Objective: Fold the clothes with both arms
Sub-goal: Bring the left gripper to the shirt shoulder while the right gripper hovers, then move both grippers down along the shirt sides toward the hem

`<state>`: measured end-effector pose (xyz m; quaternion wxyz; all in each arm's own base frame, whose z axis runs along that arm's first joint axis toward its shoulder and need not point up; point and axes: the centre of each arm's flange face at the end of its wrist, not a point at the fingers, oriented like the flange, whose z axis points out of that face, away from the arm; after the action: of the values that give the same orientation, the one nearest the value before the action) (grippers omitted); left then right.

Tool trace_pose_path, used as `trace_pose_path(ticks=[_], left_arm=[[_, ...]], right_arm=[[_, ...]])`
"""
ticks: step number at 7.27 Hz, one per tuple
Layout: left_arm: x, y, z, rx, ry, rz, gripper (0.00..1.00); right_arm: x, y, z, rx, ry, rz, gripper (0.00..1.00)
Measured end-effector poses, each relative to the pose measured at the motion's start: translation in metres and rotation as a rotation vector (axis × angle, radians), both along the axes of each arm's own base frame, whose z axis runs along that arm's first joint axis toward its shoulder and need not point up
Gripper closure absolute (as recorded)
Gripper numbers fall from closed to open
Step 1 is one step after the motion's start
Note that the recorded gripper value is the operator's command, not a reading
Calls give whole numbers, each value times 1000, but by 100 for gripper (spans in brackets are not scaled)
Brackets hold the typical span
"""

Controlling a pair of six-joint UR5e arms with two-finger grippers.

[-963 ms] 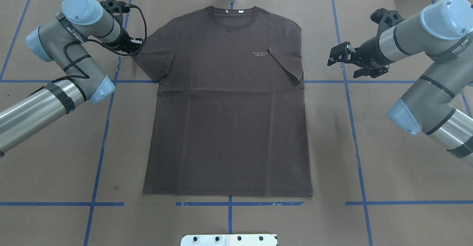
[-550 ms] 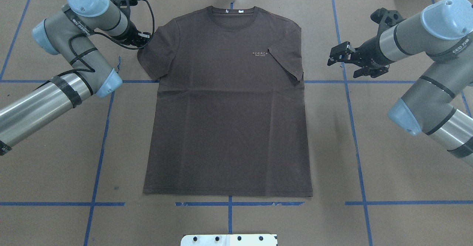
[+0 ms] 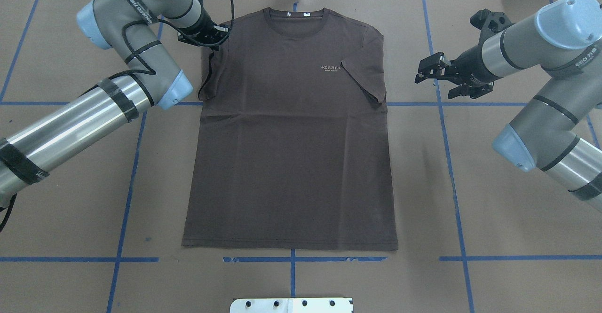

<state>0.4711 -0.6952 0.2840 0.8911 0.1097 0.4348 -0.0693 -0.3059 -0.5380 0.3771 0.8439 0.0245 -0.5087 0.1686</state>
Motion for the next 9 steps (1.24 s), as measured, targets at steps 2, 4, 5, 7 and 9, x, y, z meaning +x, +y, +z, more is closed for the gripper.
trace_pose_path(ticks=[2, 4, 5, 7, 9], left_arm=[[26, 9, -18, -20, 0, -20, 55], [38, 16, -21, -20, -5, -35, 39], [38, 17, -25, -19, 0, -39, 35], [25, 45, -40, -47, 43, -62, 34], [-9, 119, -38, -61, 134, -72, 28]], right_arm=[[-1, 0, 0, -1, 0, -2, 0], [-4, 0, 1, -3, 3, -1, 0], [-8, 2, 0, -2, 2, -6, 0], [-44, 23, -18, -7, -16, -29, 0], [-105, 93, -57, -42, -16, -13, 7]])
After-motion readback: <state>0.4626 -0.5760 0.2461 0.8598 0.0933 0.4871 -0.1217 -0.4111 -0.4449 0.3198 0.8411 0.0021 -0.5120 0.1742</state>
